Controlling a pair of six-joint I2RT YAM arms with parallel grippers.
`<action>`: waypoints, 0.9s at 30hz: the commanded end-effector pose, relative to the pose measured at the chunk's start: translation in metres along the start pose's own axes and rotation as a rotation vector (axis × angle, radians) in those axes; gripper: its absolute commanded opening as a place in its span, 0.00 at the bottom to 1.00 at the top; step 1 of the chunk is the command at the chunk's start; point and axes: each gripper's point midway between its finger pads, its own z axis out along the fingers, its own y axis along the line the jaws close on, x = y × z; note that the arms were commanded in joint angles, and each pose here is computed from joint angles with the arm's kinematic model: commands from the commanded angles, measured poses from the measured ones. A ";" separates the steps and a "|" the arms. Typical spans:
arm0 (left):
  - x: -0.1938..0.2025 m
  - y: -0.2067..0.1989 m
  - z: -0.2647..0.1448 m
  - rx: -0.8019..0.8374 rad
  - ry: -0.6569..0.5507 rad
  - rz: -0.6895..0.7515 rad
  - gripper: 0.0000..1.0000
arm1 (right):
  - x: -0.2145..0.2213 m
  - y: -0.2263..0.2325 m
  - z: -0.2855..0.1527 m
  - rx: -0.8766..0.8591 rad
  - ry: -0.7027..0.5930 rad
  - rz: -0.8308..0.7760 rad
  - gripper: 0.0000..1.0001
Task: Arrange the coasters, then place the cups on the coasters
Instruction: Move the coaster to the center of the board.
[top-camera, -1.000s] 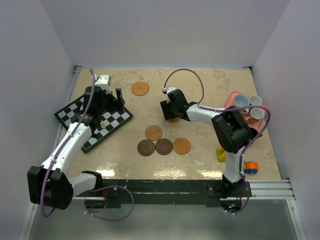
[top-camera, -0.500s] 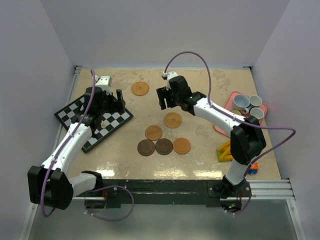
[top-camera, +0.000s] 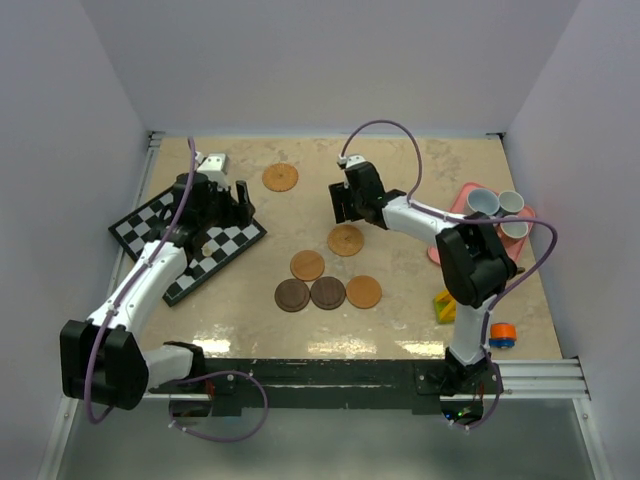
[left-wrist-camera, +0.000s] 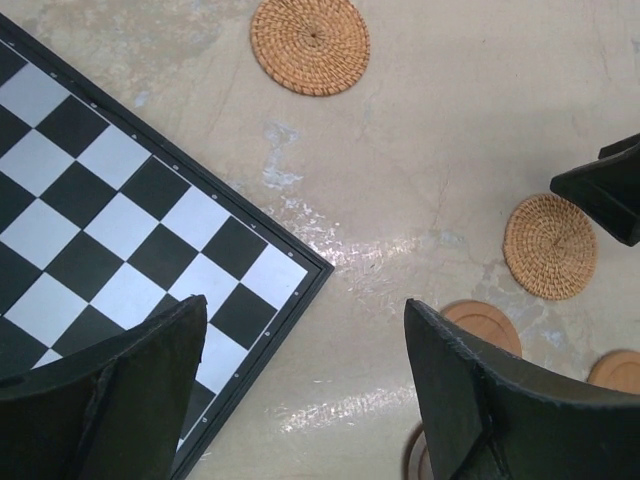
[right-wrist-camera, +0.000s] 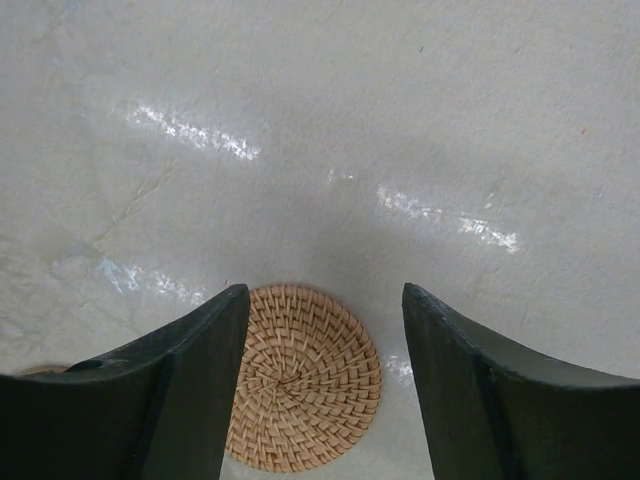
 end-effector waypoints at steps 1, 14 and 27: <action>-0.002 -0.012 0.007 0.070 -0.010 -0.021 0.84 | -0.012 0.006 0.002 -0.010 -0.075 0.029 0.65; -0.002 -0.012 0.008 0.073 -0.009 -0.020 0.73 | 0.038 0.012 0.019 -0.072 0.005 -0.024 0.56; -0.001 -0.012 0.008 0.072 -0.006 -0.019 0.71 | 0.089 0.033 0.012 -0.062 0.117 -0.010 0.51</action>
